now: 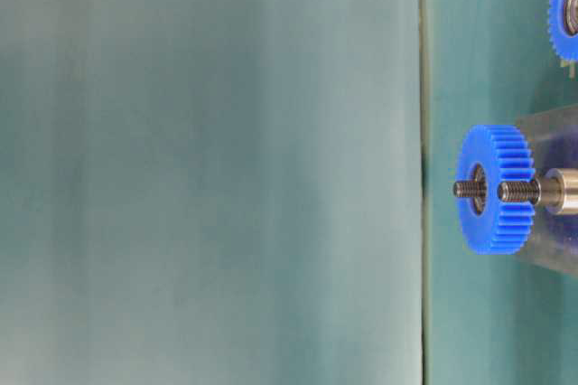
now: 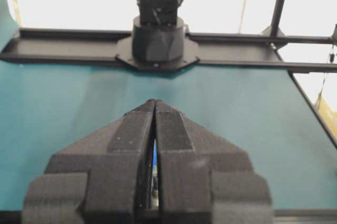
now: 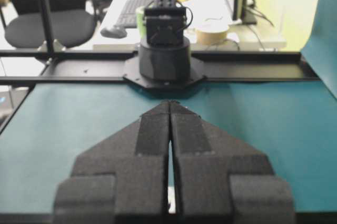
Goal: Fit the small gear onto the shaft.
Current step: 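Grasp the small blue gear by its bearing hub with the right gripper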
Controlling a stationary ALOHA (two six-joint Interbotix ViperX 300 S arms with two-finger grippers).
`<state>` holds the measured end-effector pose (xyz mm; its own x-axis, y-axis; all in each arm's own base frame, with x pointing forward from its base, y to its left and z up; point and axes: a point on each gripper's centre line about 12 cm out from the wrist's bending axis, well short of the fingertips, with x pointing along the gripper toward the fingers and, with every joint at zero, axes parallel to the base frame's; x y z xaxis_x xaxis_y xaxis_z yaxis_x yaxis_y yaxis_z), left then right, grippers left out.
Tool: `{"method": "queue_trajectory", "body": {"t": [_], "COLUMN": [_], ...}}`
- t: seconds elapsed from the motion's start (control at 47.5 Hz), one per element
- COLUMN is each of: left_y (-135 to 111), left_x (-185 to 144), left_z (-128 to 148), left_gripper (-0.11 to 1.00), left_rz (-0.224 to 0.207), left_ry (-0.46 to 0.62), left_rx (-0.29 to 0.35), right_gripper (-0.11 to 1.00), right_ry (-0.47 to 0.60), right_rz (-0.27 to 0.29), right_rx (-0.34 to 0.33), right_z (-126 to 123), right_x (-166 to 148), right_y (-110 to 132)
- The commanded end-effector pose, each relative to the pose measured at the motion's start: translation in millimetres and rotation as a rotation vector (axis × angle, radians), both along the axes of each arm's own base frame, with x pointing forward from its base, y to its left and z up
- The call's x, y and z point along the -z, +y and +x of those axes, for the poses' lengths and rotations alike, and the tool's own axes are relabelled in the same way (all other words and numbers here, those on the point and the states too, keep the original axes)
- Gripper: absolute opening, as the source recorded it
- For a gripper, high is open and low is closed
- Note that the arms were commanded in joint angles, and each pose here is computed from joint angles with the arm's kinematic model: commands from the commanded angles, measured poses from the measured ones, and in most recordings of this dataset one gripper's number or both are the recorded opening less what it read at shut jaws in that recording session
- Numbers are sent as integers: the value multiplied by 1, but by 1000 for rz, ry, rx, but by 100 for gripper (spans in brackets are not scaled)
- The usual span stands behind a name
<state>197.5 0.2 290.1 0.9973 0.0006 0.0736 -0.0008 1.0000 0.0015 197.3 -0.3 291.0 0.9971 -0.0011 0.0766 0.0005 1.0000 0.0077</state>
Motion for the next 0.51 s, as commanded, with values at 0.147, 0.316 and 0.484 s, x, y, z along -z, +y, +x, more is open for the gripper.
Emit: {"method": "queue_trajectory", "body": {"t": [0.147, 0.316, 0.484], "left_y": [-5, -5, -5], "left_x": [14, 21, 26], "left_z": [29, 37, 28], "left_gripper": [0, 0, 0], "left_rz": [-36, -35, -35], "left_ry": [155, 232, 313], "left_rx": [22, 21, 18], "right_gripper": [1, 1, 1], "right_ry": [27, 172, 468], "right_rz": [166, 272, 290], "right_rx": [48, 68, 96], "right_z": [0, 4, 15], "right_x": [12, 21, 36], "right_y": [-9, -11, -14]}}
